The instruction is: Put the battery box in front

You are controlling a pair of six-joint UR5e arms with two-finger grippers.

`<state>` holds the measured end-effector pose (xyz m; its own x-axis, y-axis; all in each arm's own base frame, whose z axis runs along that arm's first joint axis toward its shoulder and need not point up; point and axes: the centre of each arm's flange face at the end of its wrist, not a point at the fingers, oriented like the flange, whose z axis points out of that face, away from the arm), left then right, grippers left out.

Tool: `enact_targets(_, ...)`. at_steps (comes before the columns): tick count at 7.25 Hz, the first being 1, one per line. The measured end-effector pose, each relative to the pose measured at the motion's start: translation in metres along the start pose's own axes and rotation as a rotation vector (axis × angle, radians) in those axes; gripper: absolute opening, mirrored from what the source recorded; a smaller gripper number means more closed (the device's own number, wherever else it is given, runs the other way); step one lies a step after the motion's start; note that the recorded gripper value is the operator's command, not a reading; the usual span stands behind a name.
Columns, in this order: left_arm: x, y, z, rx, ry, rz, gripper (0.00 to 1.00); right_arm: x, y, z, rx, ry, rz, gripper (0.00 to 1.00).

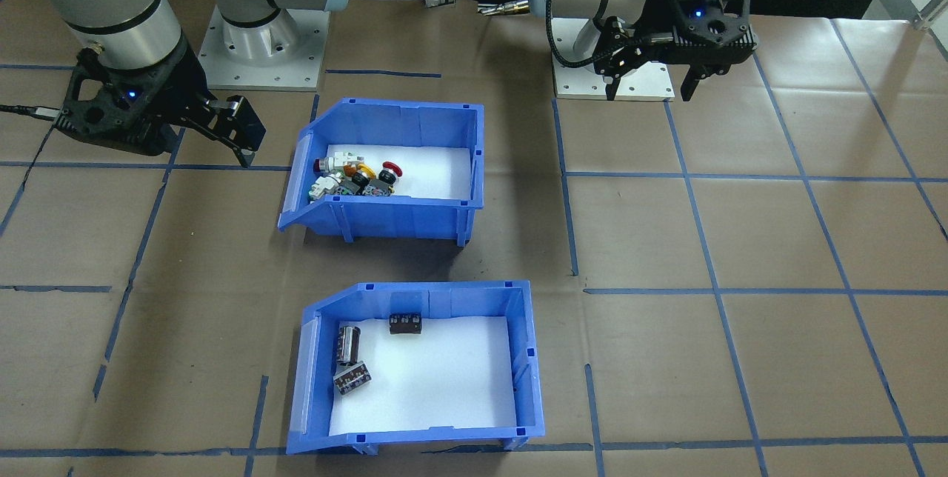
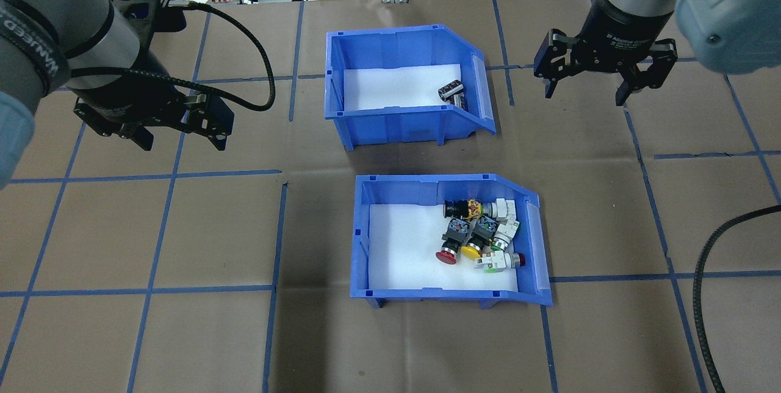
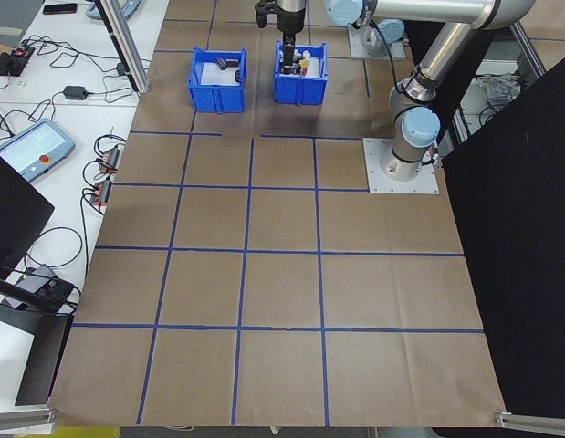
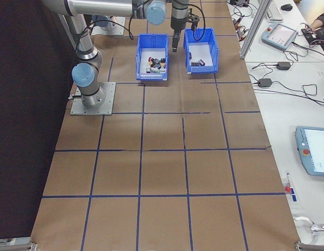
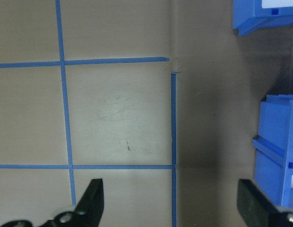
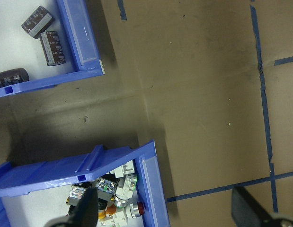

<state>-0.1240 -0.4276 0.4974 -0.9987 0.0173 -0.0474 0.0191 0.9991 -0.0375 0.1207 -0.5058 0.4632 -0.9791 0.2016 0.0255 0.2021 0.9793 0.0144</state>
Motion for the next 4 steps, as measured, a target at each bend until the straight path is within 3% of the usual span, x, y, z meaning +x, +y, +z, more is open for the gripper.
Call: enact_targets(4,0.0,0.0,0.0,0.0,0.0,0.0,1.0,-0.0003,0.0003,-0.0002,0.0,0.002,-0.004,1.0)
